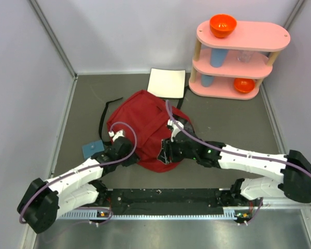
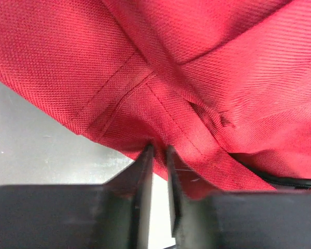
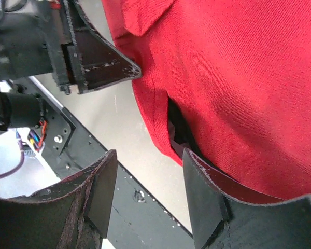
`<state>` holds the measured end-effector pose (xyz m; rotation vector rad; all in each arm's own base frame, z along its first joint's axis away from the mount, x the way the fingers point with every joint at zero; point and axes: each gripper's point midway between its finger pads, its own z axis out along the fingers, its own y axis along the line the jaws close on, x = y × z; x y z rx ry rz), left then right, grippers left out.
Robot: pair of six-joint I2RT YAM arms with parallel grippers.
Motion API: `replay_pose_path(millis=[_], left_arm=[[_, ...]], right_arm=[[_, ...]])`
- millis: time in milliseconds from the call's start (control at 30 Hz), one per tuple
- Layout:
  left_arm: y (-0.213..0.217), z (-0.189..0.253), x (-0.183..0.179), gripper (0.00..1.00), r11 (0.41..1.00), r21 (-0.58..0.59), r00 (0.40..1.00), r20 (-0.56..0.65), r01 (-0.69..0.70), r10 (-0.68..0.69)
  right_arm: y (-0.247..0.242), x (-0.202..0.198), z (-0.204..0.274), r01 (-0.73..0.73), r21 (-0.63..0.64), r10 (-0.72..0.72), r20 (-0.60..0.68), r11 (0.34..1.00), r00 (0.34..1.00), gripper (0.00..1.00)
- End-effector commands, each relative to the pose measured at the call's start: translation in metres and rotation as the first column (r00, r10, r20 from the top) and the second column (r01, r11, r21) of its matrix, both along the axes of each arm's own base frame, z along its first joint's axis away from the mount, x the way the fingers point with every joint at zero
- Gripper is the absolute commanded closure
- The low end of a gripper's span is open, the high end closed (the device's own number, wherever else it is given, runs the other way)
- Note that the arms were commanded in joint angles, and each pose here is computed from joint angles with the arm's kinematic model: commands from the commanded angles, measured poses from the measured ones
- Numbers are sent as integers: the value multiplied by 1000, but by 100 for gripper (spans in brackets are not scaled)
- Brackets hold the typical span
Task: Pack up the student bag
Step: Adjust the student bag at the center of the board.
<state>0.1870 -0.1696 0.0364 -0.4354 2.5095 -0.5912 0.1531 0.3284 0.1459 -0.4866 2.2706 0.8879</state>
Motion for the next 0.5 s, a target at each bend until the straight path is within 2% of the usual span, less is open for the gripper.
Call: replay_pose_path(millis=[0, 67, 233, 467], left_arm=[[-8, 0, -2, 92, 995, -99, 999, 42, -3, 7], [-10, -2, -5, 100, 990, -138, 999, 46, -8, 14], [-12, -8, -20, 100, 978, -206, 999, 48, 26, -16], [-15, -1, -20, 100, 959, -278, 991, 131, 59, -23]], right_arm=[[26, -1, 13, -43, 58, 44, -14, 997, 999, 48], [31, 3, 0, -27, 31, 28, -34, 999, 999, 49], [36, 14, -14, 17, -11, -18, -69, 1000, 997, 53], [43, -12, -44, -122, -39, 112, -202, 992, 973, 61]])
